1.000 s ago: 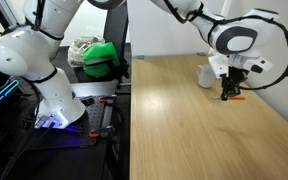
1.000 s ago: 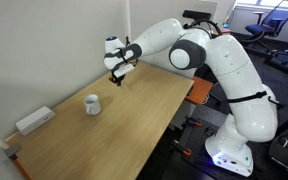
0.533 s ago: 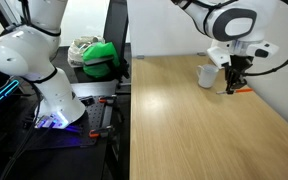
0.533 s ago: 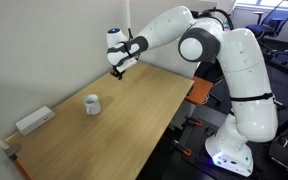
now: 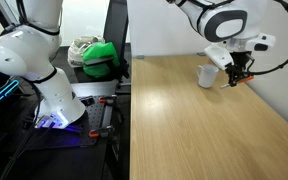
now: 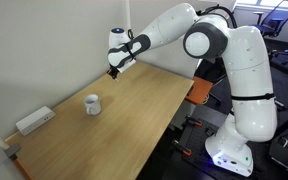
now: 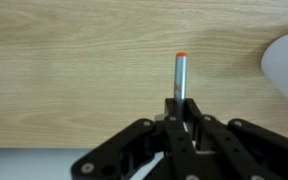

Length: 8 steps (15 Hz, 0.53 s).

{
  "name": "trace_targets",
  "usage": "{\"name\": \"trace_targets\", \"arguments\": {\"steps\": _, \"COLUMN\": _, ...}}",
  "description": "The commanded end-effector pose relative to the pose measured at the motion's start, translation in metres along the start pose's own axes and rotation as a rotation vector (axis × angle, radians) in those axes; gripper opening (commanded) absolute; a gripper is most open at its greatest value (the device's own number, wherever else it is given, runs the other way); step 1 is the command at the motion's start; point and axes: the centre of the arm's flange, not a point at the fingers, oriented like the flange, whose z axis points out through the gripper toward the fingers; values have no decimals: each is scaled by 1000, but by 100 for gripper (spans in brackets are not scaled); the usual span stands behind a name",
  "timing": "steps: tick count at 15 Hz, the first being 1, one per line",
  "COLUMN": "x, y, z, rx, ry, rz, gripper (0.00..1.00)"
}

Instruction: Put the marker in the white cup

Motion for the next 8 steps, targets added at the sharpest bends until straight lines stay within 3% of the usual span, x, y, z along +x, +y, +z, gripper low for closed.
{"name": "trace_targets", "arguments": {"steps": 1, "x": -9, "y": -1, "z": -12, "rx": 106, "ry": 60, "rz": -85, "gripper": 3}}
{"name": "trace_targets", "arguments": {"steps": 8, "x": -3, "y": -13, "z": -21, "rx": 281, "ry": 114, "rz": -240, "gripper": 3}}
